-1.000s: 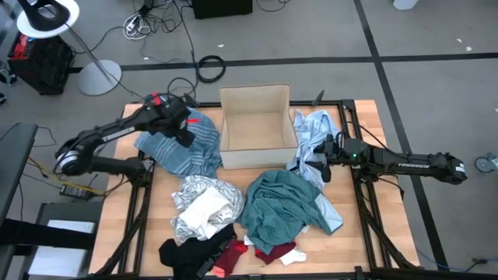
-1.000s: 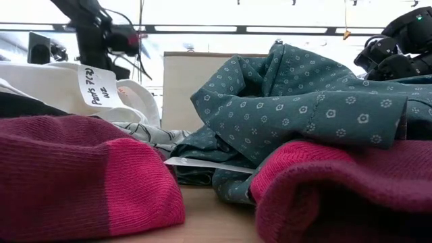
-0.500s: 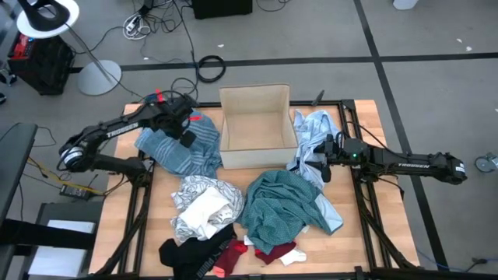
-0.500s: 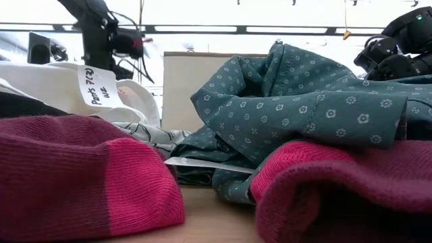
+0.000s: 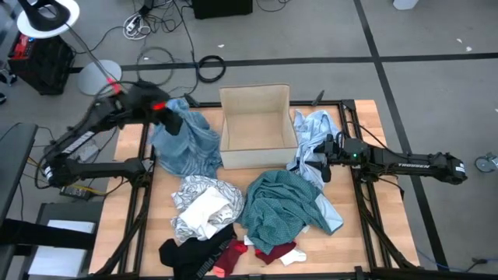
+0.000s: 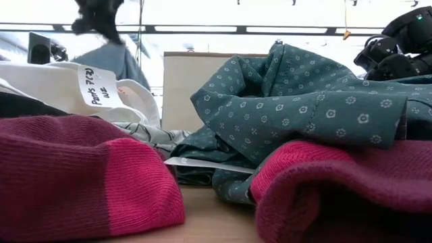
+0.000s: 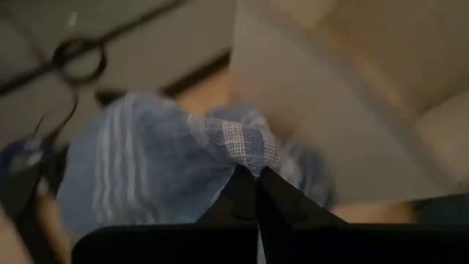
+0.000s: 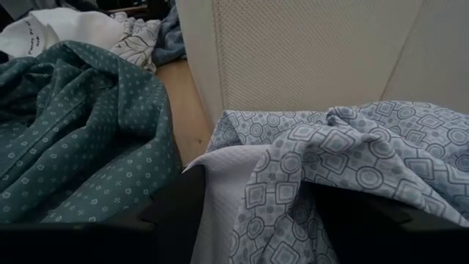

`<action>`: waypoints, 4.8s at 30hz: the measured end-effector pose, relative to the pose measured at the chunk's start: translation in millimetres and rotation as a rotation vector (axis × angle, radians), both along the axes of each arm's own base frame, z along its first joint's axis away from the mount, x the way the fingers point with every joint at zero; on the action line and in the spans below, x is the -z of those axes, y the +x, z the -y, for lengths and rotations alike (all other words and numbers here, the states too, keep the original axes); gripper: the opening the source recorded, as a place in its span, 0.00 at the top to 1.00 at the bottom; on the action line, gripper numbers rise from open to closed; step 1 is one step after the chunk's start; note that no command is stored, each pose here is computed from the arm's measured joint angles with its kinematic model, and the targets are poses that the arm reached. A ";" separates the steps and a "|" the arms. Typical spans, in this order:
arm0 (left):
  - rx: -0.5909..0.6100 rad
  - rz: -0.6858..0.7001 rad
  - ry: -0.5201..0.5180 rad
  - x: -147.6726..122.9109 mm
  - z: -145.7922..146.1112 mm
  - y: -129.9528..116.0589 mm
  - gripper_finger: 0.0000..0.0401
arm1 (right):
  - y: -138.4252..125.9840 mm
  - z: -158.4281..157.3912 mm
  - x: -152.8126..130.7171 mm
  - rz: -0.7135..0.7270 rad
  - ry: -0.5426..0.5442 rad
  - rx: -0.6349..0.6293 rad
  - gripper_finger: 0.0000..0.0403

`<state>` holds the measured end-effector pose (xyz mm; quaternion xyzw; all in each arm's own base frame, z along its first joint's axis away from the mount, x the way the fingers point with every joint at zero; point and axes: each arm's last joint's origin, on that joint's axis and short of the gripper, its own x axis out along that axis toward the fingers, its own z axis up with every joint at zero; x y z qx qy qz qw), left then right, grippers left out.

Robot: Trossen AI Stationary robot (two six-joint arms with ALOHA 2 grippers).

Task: Sort clothes
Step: Put the dark blue shirt into the laundry organizer

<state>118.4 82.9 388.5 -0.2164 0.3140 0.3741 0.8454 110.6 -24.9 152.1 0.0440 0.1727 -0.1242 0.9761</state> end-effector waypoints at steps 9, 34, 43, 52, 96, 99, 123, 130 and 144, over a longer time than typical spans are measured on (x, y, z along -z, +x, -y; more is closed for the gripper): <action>0.121 0.290 0.225 -84.7 4.8 16.7 1.00 | 0.0 0.0 0.0 0.000 0.000 0.000 0.37; 0.488 0.896 0.439 -189.0 -54.2 162.5 1.00 | 0.0 0.0 0.0 0.001 0.000 0.000 0.37; 0.545 0.451 0.206 -119.3 -67.9 198.3 0.98 | 0.0 0.0 -0.1 0.001 0.000 0.001 0.37; 0.565 0.217 -0.039 -46.7 -82.7 249.9 0.81 | 0.0 0.0 0.0 0.000 -0.001 0.002 0.37; 0.241 0.220 0.140 7.0 15.4 23.5 0.61 | 0.0 0.1 -0.1 0.001 -0.001 0.003 0.37; 0.214 0.292 0.126 41.3 16.8 20.9 0.61 | 0.0 0.1 0.0 0.000 -0.001 0.004 0.37; 0.263 0.544 0.318 79.6 -14.6 81.9 0.99 | 0.0 0.1 0.0 0.000 -0.001 0.003 0.37; 0.328 0.682 0.418 4.3 -18.1 93.0 1.00 | 0.0 0.1 -0.1 0.001 -0.001 0.003 0.37; 0.483 0.506 0.347 -55.0 -54.0 175.5 1.00 | 0.0 0.1 0.0 0.000 -0.001 0.003 0.37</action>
